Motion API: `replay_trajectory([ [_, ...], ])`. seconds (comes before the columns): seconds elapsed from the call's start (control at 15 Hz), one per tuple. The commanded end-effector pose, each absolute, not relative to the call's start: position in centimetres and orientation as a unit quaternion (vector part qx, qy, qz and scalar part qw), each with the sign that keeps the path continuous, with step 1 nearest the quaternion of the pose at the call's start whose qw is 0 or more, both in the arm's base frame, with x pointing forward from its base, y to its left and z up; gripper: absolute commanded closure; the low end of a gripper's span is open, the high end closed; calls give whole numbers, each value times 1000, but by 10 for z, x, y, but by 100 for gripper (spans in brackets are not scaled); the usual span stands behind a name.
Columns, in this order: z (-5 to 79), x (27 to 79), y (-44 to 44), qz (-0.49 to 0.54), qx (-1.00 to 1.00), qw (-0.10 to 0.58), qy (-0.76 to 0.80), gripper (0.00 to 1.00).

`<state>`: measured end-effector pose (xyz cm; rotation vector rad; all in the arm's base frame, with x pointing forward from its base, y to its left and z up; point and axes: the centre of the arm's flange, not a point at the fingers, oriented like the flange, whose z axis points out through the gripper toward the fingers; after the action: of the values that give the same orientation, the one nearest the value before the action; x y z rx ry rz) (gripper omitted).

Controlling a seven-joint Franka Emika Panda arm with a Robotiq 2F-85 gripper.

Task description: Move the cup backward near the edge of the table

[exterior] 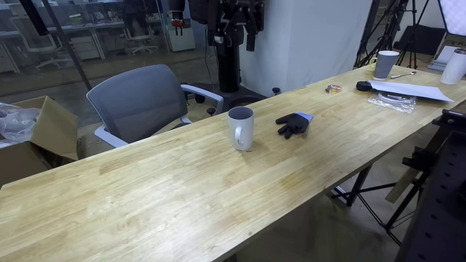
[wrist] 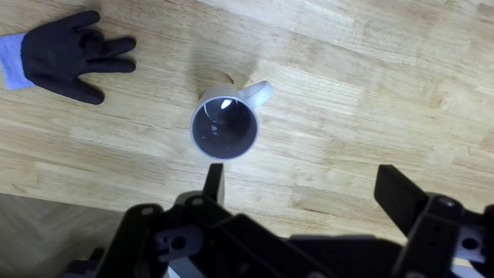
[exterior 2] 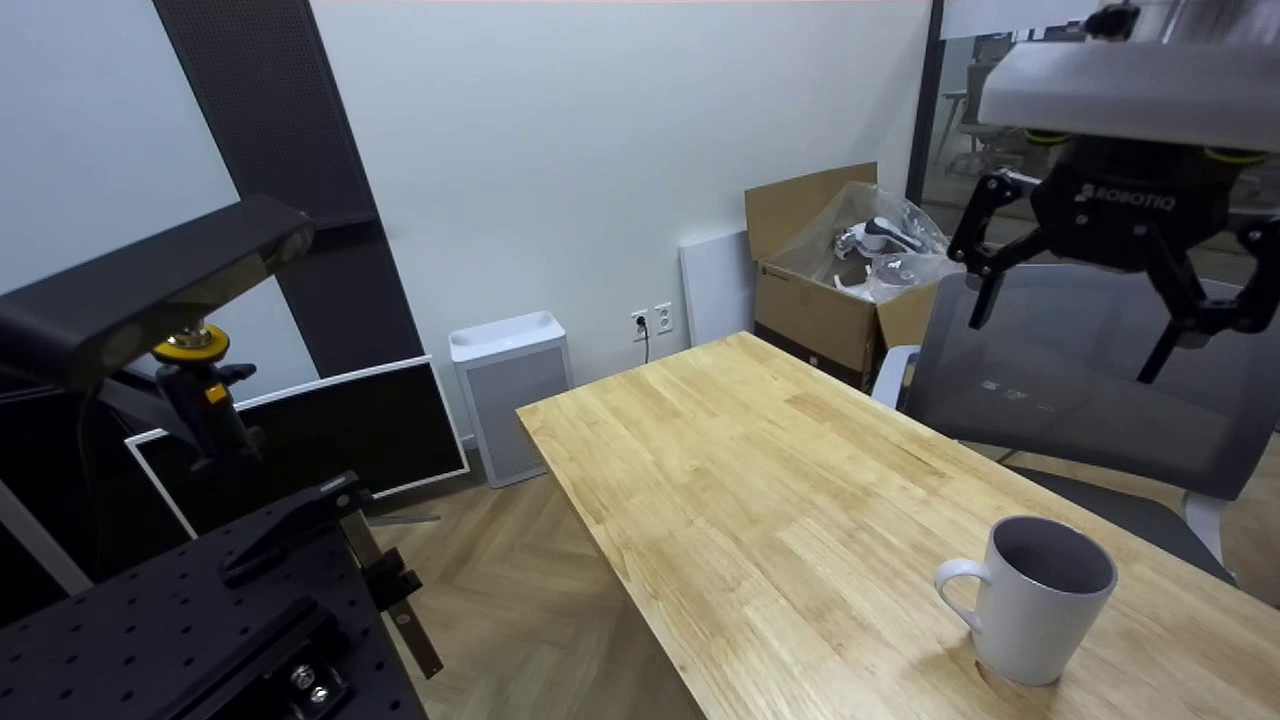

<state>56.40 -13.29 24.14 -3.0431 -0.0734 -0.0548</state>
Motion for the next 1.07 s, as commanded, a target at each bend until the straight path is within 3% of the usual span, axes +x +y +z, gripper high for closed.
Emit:
replay_trajectory([
  [0.0, 225, 602, -158, -4, -999, 43, -11, 0],
  [1.0, 157, 594, -200, 24, -999, -10, 25, 0],
])
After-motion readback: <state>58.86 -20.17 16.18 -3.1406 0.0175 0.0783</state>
